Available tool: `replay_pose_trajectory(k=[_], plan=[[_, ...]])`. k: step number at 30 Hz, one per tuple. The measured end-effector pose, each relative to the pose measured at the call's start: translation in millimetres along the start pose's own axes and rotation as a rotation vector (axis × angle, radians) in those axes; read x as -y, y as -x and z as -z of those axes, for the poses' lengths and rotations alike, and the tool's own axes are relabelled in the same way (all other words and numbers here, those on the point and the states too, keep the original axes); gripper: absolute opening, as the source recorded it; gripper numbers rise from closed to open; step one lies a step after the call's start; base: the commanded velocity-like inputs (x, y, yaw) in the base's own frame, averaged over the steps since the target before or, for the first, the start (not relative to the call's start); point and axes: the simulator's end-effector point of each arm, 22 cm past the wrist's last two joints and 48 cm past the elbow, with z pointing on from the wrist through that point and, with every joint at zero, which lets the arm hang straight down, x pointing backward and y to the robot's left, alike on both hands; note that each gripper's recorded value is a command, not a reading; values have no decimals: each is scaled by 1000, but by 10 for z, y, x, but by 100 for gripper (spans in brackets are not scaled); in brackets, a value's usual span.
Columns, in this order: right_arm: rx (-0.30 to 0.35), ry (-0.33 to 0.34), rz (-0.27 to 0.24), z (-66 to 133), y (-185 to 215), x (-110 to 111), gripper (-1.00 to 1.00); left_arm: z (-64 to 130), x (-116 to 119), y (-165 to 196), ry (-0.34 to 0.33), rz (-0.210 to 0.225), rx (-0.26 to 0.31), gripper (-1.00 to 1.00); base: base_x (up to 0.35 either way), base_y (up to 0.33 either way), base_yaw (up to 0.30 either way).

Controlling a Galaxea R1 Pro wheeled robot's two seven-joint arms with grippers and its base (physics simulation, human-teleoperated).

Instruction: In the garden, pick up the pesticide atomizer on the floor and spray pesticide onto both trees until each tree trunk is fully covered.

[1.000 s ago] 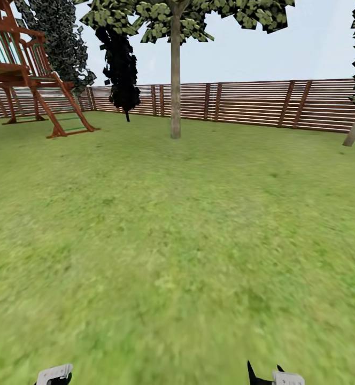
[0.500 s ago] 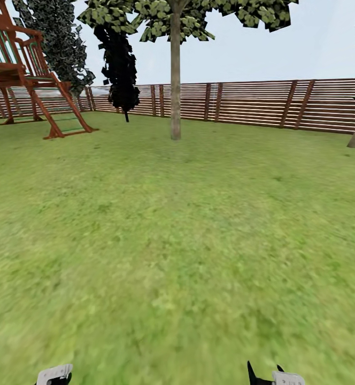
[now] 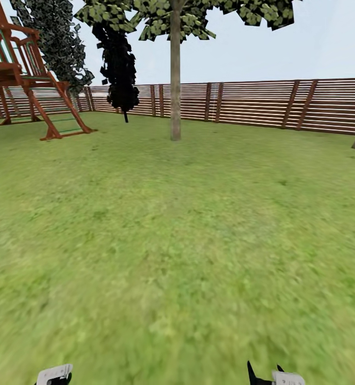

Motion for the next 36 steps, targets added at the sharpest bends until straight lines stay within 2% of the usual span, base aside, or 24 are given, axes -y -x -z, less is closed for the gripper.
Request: replay_pose_trajectory(k=[36], plan=[[0,0,0,0,-1,0,100,0,0,0,0,0,0,-100,340,0,0]])
